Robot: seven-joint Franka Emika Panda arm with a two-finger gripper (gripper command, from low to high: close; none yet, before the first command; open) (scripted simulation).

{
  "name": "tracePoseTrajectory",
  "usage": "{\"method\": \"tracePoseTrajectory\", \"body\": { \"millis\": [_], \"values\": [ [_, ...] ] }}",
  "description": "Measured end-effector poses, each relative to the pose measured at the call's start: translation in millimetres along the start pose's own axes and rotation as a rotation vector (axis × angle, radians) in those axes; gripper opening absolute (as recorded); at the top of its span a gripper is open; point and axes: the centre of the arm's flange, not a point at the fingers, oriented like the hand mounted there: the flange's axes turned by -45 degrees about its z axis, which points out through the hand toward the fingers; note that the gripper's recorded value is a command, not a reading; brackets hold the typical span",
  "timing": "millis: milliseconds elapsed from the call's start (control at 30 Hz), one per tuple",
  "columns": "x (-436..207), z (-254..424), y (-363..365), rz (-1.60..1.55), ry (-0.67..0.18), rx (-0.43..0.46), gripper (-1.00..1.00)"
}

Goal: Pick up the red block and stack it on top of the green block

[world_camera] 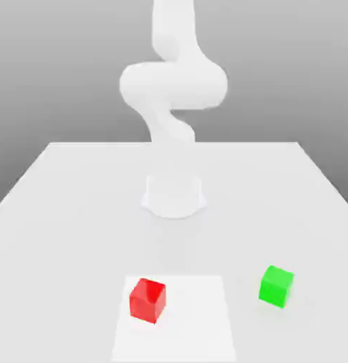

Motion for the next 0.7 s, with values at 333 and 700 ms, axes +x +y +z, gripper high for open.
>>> {"method": "tracePoseTrajectory", "body": {
  "millis": [333,700],
  "values": [
    [-98.1,220.6,27.5,0.154,-0.352,-0.064,0.0],
    [-282.3,355.3,53.4,0.311,-0.692,-0.143,0.0]
  ]
}}
